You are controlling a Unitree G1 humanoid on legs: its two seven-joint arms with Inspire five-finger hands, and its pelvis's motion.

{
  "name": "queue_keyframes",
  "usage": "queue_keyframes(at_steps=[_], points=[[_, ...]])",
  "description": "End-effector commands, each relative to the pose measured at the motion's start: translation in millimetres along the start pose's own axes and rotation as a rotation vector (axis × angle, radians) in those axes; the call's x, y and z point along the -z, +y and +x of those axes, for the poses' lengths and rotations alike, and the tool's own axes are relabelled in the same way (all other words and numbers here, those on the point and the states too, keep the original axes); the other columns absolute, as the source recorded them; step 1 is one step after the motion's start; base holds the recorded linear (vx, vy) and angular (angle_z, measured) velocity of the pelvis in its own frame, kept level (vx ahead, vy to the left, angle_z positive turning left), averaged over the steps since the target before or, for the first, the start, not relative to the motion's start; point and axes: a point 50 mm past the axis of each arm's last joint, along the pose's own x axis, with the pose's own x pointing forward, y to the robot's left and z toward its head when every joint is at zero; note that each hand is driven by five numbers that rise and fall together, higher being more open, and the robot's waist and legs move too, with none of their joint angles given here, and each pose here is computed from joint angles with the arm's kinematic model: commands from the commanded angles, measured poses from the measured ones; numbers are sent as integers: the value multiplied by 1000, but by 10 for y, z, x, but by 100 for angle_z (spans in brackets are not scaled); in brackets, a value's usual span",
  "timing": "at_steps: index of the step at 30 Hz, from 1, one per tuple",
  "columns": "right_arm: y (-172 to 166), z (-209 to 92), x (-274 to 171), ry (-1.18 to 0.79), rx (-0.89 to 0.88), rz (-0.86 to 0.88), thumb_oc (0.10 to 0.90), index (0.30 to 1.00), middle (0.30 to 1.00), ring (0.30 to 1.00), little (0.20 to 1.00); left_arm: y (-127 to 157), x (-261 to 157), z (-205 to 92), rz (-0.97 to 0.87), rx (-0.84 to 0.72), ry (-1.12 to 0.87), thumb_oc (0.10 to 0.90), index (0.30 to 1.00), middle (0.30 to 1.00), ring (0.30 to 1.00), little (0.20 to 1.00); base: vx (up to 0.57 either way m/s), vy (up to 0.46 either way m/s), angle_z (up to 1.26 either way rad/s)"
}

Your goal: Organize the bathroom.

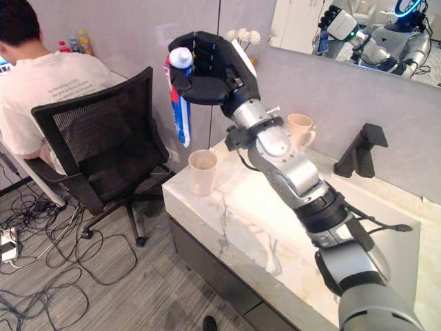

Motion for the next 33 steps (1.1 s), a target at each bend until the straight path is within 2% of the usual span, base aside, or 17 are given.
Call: queue_keyframes(at_steps=[1, 33], points=[[-198, 171, -619, -378, 127, 24, 400, 300, 300, 300, 300, 252, 345, 61, 2, -86, 123, 800, 900, 900, 900, 900, 20, -28, 10], [-141, 126, -375, -340, 214, 23, 400, 300, 300, 300, 300, 231, 260, 54, 9, -84, 85, 800, 900, 900, 900, 900, 0, -5, 1]])
